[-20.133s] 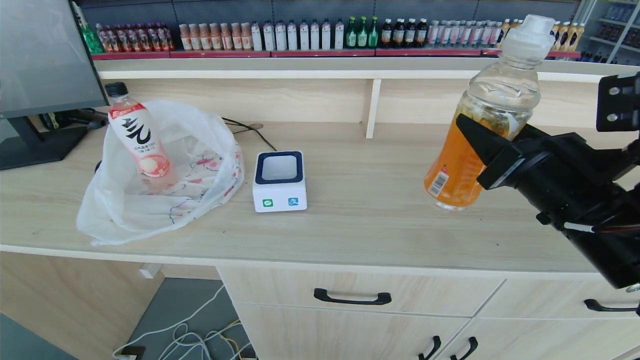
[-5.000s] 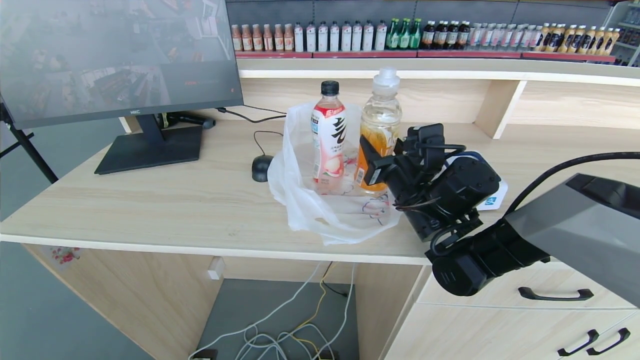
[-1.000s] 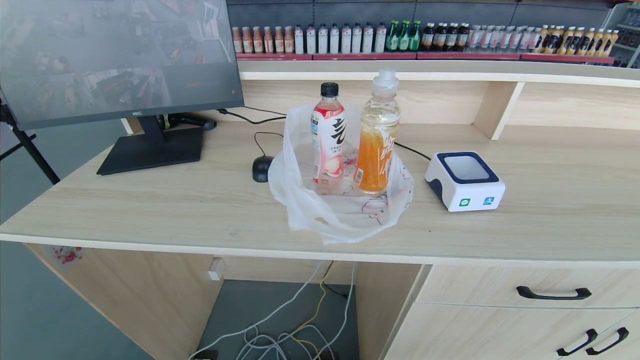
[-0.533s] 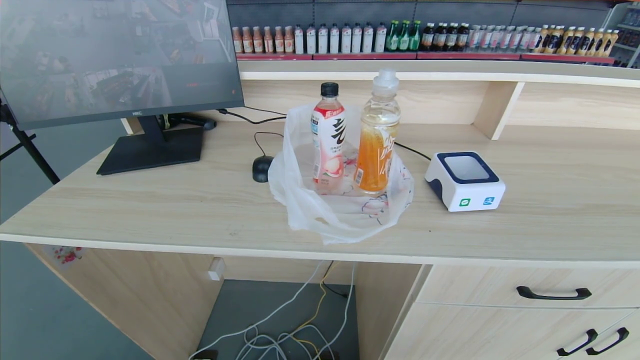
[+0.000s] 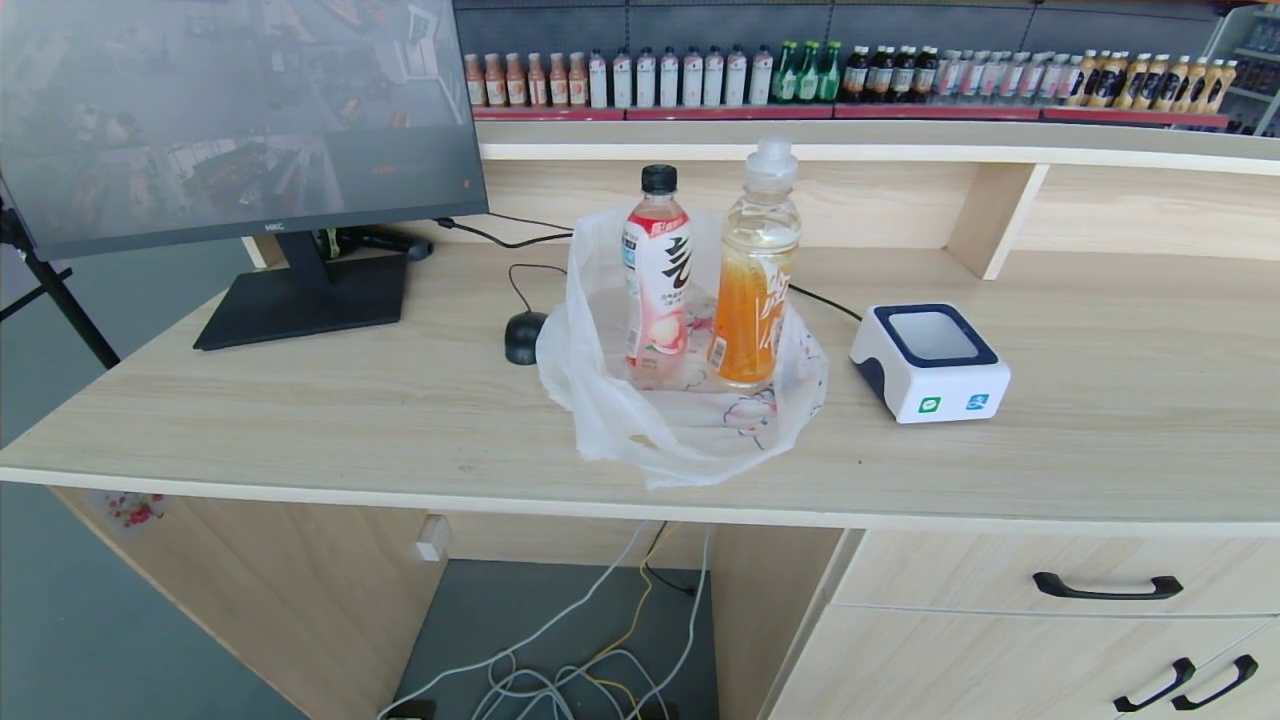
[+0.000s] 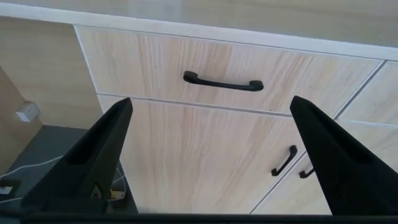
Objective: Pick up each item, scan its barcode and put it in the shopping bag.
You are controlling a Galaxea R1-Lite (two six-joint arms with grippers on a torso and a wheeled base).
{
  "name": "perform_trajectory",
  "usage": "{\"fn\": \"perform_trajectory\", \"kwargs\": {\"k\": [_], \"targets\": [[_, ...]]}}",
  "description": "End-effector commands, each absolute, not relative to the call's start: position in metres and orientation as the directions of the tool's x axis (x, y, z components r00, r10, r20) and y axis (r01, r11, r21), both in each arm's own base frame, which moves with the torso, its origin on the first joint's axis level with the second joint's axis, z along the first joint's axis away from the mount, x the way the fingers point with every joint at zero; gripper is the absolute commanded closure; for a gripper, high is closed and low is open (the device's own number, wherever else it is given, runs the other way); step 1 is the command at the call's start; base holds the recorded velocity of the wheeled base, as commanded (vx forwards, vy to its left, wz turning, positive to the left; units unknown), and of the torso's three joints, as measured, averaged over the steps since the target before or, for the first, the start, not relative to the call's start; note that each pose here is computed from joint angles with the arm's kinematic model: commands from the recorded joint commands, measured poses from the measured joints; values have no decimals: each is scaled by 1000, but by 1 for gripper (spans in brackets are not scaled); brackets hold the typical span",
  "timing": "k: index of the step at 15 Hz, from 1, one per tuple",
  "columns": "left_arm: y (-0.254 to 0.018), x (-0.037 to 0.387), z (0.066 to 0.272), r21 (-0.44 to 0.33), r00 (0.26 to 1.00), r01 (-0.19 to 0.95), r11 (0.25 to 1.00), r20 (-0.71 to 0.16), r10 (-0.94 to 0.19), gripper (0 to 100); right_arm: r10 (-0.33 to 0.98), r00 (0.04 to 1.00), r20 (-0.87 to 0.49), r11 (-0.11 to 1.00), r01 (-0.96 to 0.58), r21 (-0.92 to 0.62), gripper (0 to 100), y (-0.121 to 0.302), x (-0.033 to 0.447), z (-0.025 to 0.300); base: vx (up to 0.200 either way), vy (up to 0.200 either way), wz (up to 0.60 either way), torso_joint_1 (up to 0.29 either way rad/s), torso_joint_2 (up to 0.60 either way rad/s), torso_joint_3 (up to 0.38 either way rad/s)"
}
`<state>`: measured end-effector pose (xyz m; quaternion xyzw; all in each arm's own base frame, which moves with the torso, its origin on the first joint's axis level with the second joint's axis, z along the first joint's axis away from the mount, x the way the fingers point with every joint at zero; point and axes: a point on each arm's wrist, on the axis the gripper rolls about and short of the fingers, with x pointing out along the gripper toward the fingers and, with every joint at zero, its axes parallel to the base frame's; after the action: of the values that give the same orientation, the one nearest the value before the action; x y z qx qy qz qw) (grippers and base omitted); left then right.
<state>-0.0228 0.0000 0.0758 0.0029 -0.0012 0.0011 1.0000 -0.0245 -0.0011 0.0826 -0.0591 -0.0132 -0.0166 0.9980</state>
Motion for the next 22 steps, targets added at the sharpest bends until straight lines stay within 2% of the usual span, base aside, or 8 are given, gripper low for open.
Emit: {"fn": "perform_trajectory", "kwargs": {"k": [1, 4, 10, 13, 19, 22], "targets": [[0, -23, 76, 6, 1000, -3, 1000, 3, 3, 0, -32, 999, 29, 995, 35, -95, 0, -1, -24, 82, 0, 0, 0, 0, 0, 0], [0, -23, 76, 55, 1000, 0, 998, 3, 0, 0, -25, 1000, 0, 1000, 25, -9, 0, -1, -23, 76, 0, 0, 0, 0, 0, 0], [0, -23, 76, 0, 1000, -2, 1000, 3, 2, 0, -23, 1000, 0, 1000, 23, 2, 0, -1, -23, 75, 0, 0, 0, 0, 0, 0], [0, -23, 76, -2, 1000, -2, 1000, 3, 2, 0, -23, 1000, 2, 1000, 23, 2, 0, -1, -23, 76, -133, 0, 0, 3, 3, 3], [0, -23, 76, -2, 1000, -2, 1000, 3, 2, 0, -25, 1000, 0, 1000, 25, 2, 0, -1, -23, 75, 0, 0, 0, 0, 0, 0], [0, -23, 76, -8, 1000, -3, 1000, 3, 3, 0, -23, 1000, 0, 1000, 23, -8, 0, -1, -23, 75, 0, -200, 0, -4, 1, 2]]}}
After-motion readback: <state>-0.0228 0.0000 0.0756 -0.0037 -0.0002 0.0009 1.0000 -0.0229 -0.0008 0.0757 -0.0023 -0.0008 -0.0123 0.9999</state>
